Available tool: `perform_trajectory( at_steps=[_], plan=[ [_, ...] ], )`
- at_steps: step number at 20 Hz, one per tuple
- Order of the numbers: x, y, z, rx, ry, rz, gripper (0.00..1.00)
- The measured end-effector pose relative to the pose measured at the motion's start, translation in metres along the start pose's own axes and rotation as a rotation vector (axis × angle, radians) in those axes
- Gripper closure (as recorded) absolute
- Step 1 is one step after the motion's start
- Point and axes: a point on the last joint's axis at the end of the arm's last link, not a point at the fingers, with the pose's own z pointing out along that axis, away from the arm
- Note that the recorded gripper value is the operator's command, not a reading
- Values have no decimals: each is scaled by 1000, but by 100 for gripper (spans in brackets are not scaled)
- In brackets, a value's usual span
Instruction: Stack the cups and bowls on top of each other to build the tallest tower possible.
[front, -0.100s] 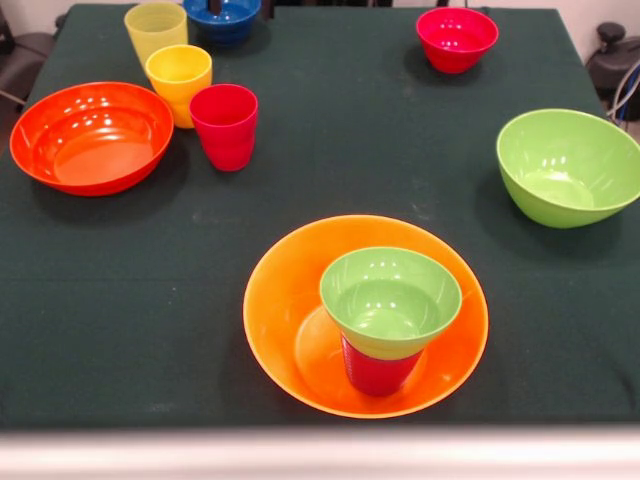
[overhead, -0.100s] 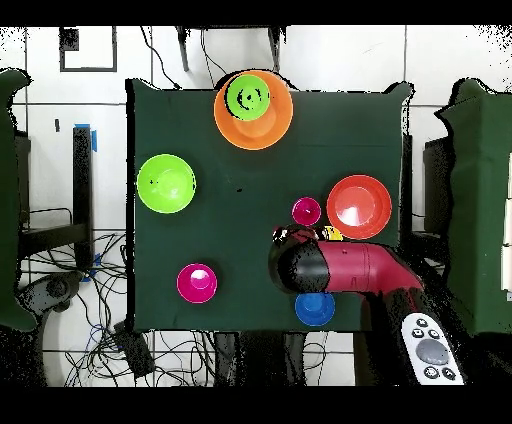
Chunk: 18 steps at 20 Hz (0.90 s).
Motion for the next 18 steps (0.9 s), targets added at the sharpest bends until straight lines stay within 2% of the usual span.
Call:
perform_trajectory(
  at_steps=[9,18],
  plan=[
    [-15,20,10,-16,-6,-34,0],
    [-30,19,22,-26,-16,-30,0]
  ],
)
